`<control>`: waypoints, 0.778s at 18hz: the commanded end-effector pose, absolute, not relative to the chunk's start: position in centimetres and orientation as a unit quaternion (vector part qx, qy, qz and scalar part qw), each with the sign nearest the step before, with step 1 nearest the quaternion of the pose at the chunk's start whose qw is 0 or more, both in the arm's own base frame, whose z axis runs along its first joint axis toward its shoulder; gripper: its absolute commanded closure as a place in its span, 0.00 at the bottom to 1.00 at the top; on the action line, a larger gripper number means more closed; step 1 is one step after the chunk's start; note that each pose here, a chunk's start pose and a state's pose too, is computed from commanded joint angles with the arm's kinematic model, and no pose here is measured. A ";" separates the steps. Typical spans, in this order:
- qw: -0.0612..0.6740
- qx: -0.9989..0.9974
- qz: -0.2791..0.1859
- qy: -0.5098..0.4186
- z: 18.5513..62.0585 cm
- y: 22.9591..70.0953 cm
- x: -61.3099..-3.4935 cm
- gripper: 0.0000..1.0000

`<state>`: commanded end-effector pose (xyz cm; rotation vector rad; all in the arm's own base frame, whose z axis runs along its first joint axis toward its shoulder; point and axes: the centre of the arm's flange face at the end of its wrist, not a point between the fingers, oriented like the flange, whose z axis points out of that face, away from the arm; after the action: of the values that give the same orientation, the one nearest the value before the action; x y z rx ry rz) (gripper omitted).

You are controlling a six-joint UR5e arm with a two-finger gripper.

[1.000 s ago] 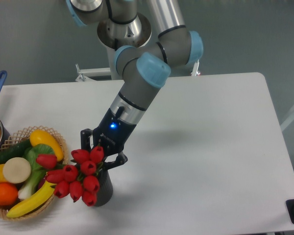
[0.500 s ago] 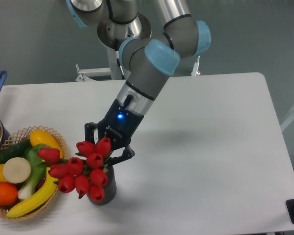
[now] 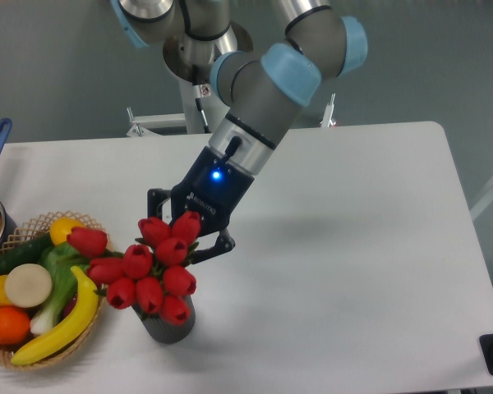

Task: Pick up the flowers from the vase
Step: 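Lift the gripped tulips straight up out of the vase, then carry the tulips away from the vase and hold them above the table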

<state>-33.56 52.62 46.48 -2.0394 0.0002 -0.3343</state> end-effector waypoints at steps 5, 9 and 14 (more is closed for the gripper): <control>0.523 -0.840 -0.138 -0.025 48.7 51.6 -35.0 0.96; 0.545 -0.826 -0.135 -0.059 51.3 49.2 -38.6 0.96; 0.552 -0.822 -0.115 -0.080 51.4 46.4 -41.9 0.97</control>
<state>-41.94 46.44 51.37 -1.9446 -0.1891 -0.2721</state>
